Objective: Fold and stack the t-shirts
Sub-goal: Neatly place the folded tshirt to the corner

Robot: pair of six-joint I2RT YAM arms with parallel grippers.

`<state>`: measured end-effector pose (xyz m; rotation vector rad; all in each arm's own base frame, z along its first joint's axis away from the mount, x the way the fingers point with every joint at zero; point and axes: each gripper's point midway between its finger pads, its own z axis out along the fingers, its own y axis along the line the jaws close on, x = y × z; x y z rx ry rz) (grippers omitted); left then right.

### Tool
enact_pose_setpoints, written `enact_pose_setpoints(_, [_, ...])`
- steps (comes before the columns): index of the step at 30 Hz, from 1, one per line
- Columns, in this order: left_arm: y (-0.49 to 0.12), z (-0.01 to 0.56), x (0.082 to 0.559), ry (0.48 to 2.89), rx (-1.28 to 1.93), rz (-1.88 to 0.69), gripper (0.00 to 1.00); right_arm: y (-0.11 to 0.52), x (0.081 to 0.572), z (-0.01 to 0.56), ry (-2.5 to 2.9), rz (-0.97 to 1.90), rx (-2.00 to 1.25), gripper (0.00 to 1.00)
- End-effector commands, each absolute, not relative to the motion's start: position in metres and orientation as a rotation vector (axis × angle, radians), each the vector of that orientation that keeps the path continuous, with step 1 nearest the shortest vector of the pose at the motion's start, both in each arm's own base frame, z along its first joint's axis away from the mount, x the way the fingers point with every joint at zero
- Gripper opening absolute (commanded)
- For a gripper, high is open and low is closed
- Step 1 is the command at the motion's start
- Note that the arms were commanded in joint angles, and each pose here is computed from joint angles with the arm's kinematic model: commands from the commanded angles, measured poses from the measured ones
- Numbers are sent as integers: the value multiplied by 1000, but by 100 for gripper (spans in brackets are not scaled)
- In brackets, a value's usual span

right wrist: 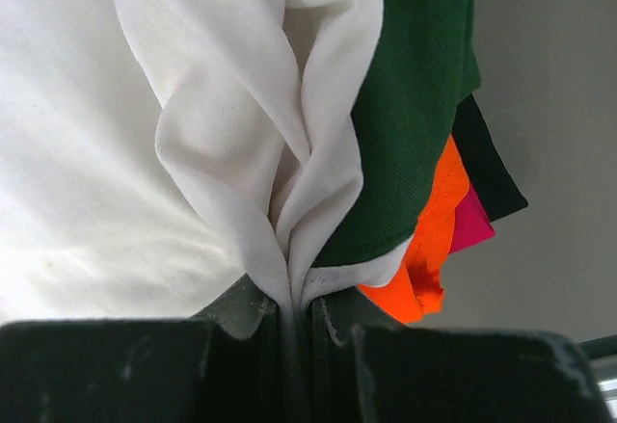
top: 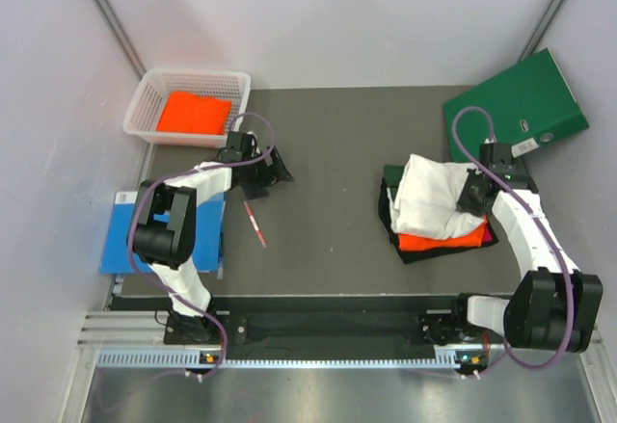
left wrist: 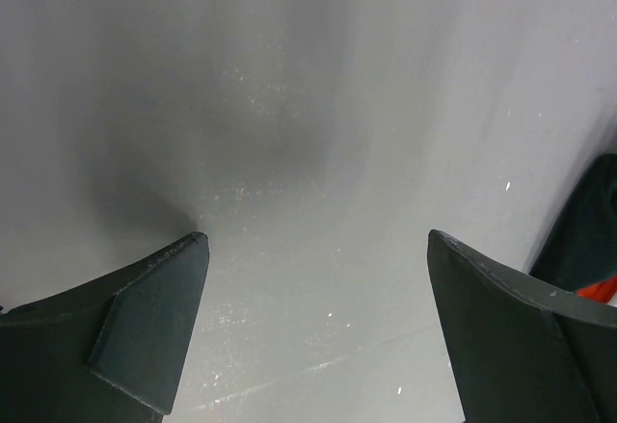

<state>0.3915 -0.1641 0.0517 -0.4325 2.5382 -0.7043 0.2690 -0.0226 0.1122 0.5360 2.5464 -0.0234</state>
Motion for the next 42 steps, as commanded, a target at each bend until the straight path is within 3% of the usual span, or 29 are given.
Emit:
enact_pose_setpoints(1, [-172, 58, 393, 2518, -389, -749, 99, -43, 274, 109, 2523, -125, 586, 0])
enact_pose_setpoints(6, [-204, 72, 386, 2492, -252, -776, 99, -55, 272, 117, 2497, -199, 637, 1])
enact_pose_setpoints(7, [-213, 79, 386, 2480, -218, -786, 99, -56, 271, 122, 2480, -205, 640, 6])
enact_pose_setpoints(8, [-231, 82, 379, 2481, -161, -808, 99, -59, 271, 128, 2447, -218, 661, 16])
enact_pose_setpoints(9, [-242, 87, 377, 2470, -127, -826, 99, -59, 271, 142, 2392, -204, 654, 32])
enact_pose_setpoints(10, [-255, 95, 377, 2452, -92, -848, 99, -59, 272, 150, 2353, -194, 652, 71])
enact_pose_setpoints(11, [-276, 99, 367, 2448, -24, -875, 99, -58, 271, 156, 2327, -182, 641, 90])
enact_pose_setpoints(12, [-289, 105, 365, 2429, 3, -898, 99, -58, 269, 171, 2265, -169, 634, 99])
enact_pose_setpoints(21, [-397, 149, 325, 2280, 244, -1173, 99, -29, 288, 215, 2071, 60, 471, 100])
enact_pose_setpoints(33, [-471, 161, 283, 2254, 406, -1337, 64, -7, 329, 180, 2153, 224, 426, 100])
enact_pose_setpoints(42, [-501, 158, 255, 2266, 483, -1377, 63, -22, 339, 151, 2218, 140, 526, 100])
